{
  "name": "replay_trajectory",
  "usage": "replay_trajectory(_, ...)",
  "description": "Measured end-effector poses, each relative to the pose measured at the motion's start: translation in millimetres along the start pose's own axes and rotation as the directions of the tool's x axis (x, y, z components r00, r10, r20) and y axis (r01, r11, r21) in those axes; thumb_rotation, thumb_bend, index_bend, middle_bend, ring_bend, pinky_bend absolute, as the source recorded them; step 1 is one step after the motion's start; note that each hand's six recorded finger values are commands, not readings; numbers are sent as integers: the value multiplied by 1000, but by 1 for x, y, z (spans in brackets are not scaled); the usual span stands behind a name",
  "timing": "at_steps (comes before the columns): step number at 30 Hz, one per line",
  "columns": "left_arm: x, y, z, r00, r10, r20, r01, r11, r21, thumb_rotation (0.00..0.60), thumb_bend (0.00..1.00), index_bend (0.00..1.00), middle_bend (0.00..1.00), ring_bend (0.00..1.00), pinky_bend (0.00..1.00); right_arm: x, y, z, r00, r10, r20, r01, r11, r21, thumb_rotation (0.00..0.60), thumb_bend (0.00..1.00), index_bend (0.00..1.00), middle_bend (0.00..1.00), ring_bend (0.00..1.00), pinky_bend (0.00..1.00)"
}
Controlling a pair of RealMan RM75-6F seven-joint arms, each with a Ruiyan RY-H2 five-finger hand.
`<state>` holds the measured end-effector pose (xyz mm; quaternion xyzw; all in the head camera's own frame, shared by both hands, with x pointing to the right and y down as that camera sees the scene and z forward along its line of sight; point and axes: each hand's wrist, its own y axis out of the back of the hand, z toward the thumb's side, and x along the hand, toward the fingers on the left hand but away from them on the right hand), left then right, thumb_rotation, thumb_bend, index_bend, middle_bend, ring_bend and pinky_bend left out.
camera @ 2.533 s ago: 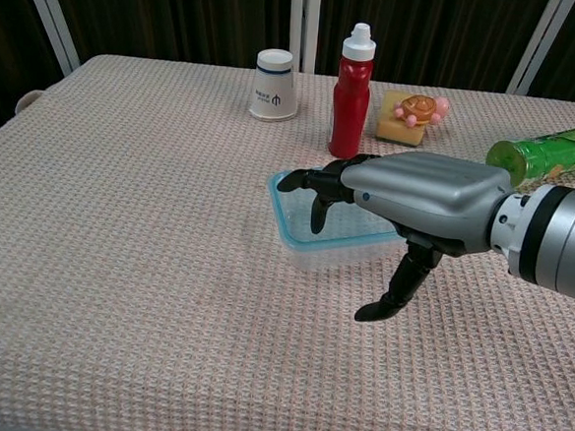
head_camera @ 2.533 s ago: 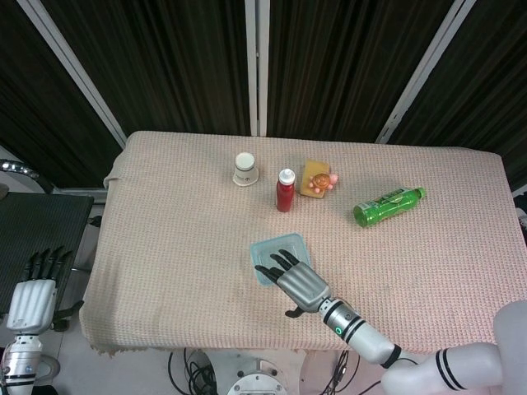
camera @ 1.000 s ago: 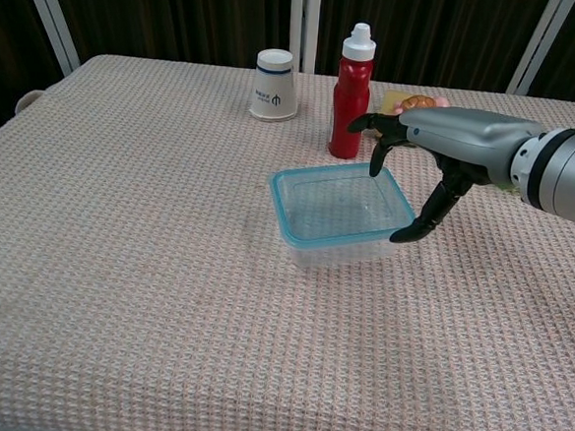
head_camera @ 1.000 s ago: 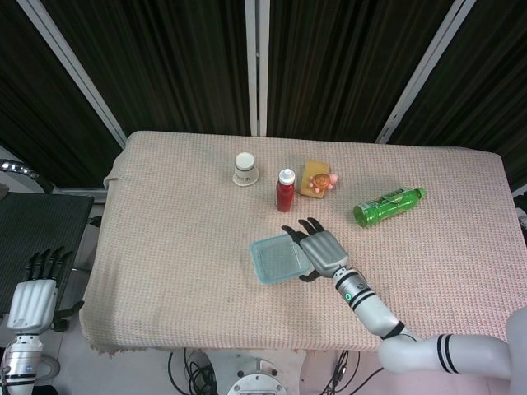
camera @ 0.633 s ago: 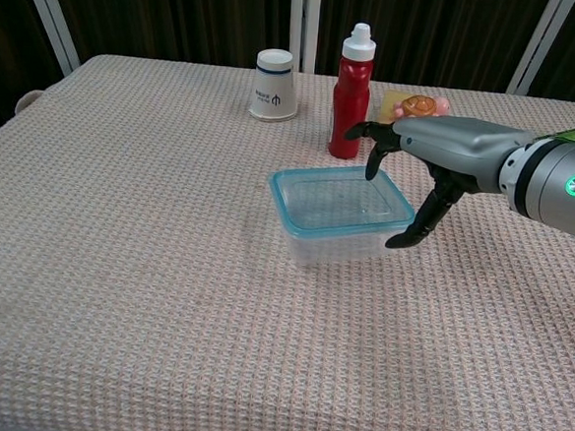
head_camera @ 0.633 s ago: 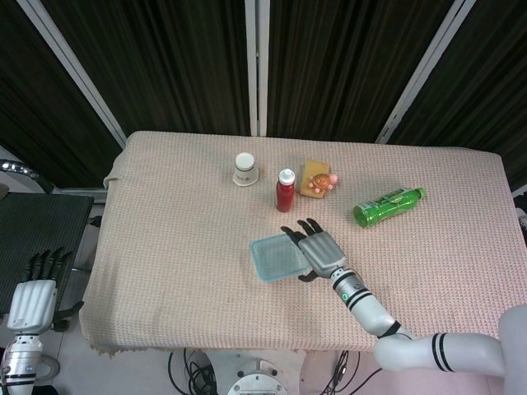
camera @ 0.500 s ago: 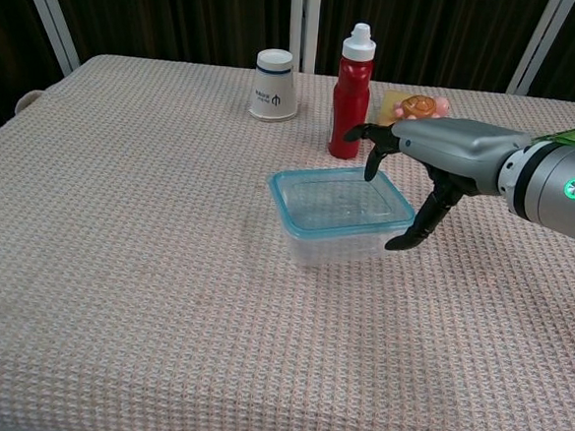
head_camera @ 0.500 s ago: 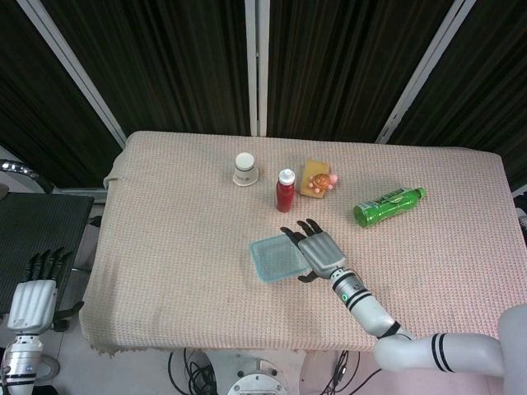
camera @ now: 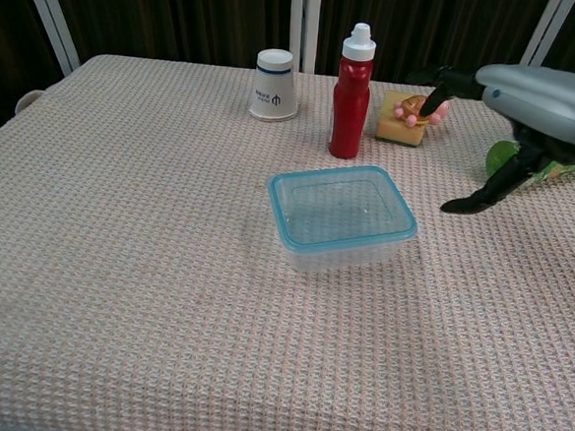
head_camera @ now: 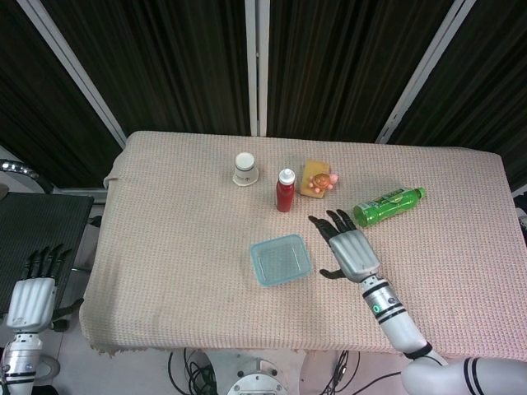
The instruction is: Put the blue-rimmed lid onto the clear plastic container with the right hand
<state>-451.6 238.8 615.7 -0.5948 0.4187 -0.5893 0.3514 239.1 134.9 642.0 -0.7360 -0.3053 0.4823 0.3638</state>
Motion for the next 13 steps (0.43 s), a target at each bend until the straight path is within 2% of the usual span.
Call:
replay_trajectory(4, 3, 3, 4, 1000, 16, 11, -16, 1000, 6, 600, 57, 128, 47, 0, 0, 37, 18, -35, 991, -113, 72, 115, 993, -34, 600, 26, 0, 3, 0, 0)
replay_trajectory(8, 6, 6, 9, 999, 32, 25, -32, 999, 14, 600, 57, 128, 47, 0, 0, 85, 30, -73, 965, -206, 164, 218, 974, -60, 600, 26, 0, 0, 0, 0)
replay_trajectory(11, 7, 7, 14, 999, 36, 35, -37, 999, 17, 600, 57, 128, 47, 0, 0, 117, 31, -92, 949, -237, 208, 257, 964, -75, 600, 27, 0, 0, 0, 0)
replay_trajectory(13, 8, 8, 17, 998, 37, 41, -38, 999, 18, 600, 57, 128, 47, 0, 0, 131, 29, -99, 947, -235, 219, 259, 962, -87, 600, 28, 0, 0, 0, 0)
